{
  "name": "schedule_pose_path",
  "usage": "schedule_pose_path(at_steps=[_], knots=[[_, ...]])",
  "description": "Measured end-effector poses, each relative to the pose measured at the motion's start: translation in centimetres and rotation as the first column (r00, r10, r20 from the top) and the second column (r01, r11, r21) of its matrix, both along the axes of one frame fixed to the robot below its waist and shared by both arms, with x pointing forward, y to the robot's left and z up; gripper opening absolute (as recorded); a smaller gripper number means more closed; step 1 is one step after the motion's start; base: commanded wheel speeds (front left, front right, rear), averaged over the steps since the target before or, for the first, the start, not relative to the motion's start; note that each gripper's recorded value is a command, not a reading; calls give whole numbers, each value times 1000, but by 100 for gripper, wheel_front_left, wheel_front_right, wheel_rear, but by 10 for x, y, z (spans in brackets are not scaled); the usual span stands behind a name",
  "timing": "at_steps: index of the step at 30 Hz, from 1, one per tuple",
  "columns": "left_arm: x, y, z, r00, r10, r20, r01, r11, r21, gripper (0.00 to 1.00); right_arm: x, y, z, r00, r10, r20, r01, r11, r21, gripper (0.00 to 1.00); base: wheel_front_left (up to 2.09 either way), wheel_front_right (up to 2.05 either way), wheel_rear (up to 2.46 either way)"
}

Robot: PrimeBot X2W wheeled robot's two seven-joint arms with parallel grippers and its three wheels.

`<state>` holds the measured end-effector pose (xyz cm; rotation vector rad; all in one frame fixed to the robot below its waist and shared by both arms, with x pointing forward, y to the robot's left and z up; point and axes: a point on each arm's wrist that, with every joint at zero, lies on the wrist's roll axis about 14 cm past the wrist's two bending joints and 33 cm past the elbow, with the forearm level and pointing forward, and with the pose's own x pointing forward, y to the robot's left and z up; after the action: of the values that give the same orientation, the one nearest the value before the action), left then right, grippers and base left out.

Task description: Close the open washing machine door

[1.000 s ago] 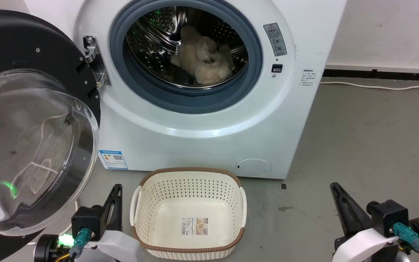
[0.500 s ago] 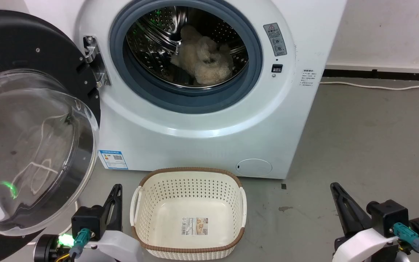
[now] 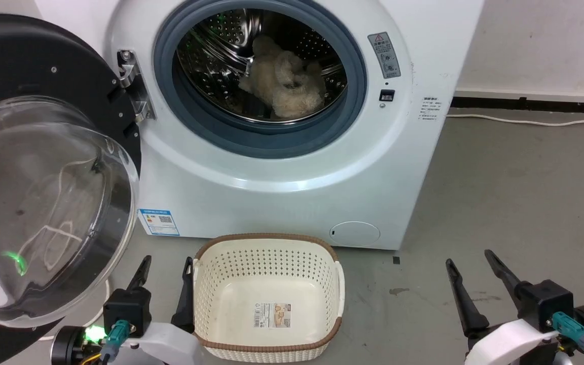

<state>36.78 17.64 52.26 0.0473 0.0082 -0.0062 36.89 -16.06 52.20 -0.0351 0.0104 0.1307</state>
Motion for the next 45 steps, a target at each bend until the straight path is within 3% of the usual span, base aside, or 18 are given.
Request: schedule_pose_path(at_steps=[23, 45], knots=[[-27, 33, 8, 994, 96, 53, -97, 995, 11, 100, 9, 51, 1, 988, 153, 29, -154, 988, 20, 100, 0, 0, 0], [-56, 64, 11, 974, 208, 91, -210, 977, 21, 100, 14, 113, -6, 936, 350, 31, -351, 936, 36, 100, 0, 0, 0]])
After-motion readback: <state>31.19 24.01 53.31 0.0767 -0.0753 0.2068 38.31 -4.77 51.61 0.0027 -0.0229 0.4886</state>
